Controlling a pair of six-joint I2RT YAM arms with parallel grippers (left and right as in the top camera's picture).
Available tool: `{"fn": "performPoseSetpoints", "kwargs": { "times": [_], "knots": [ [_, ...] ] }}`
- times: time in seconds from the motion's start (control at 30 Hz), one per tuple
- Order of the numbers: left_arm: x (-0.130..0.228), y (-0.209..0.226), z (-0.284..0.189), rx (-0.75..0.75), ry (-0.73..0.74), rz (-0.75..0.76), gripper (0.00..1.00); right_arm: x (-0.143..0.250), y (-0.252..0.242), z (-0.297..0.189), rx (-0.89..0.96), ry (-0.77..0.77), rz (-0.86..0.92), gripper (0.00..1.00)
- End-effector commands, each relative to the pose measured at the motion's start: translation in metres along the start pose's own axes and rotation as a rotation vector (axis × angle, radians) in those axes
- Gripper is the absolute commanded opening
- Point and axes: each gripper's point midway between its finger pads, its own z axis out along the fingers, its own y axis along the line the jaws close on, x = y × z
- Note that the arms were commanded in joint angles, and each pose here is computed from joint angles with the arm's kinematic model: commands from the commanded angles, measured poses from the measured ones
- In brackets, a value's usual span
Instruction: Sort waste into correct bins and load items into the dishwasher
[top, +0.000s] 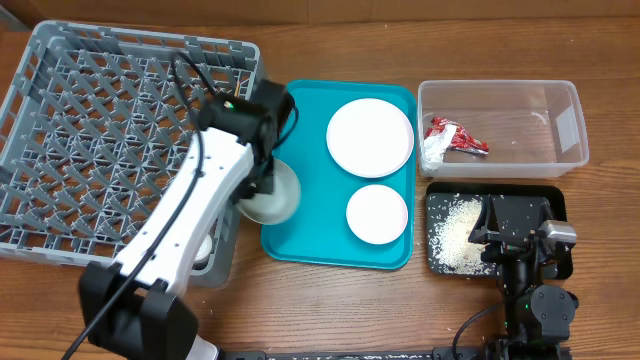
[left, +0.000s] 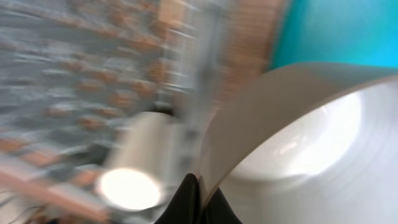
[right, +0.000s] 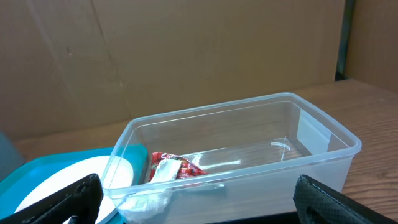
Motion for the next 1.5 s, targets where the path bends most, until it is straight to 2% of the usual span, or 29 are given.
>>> {"fn": "performPoseSetpoints", "kwargs": {
  "times": [0.0, 0.1, 0.43, 0.63, 0.87, 1.1, 1.3, 1.47],
  "knots": [
    [-0.028, 0.066, -0.047, -0.277, -0.229, -0.102, 0.04, 0.001, -0.002, 0.0, 0.008, -0.009, -0.006, 1.0],
    [-0.033, 0.1, -0.066, -0.462, -0.304, -0.127, 0.04, 0.001, -0.002, 0.0, 0.008, -0.009, -0.006, 1.0],
    [-0.064, 0.128, -0.07, -0.718, -0.461, -0.214, 0.04, 0.001, -0.002, 0.0, 0.008, -0.009, -0.006, 1.0],
    [-0.073, 0.132, -0.027, -0.787, -0.435, -0.242, 0.04, 0.001, -0.002, 0.0, 0.008, -0.008, -0.006, 1.0],
    [-0.084, 0.111, 0.021, -0.798, -0.407, -0.21, 0.06, 0.001, -0.002, 0.0, 0.008, -0.009, -0.006, 1.0],
    [-0.089, 0.095, 0.059, -0.855, -0.326, -0.097, 0.05, 0.001, -0.002, 0.0, 0.008, -0.009, -0.006, 1.0],
    [-0.088, 0.082, 0.054, -0.903, -0.331, -0.001, 0.04, 0.001, -0.002, 0.0, 0.008, -0.008, -0.006, 1.0],
    [-0.086, 0.062, 0.042, -0.876, -0.375, 0.037, 0.05, 0.001, -0.002, 0.0, 0.008, -0.009, -0.006, 1.0]
  ]
}}
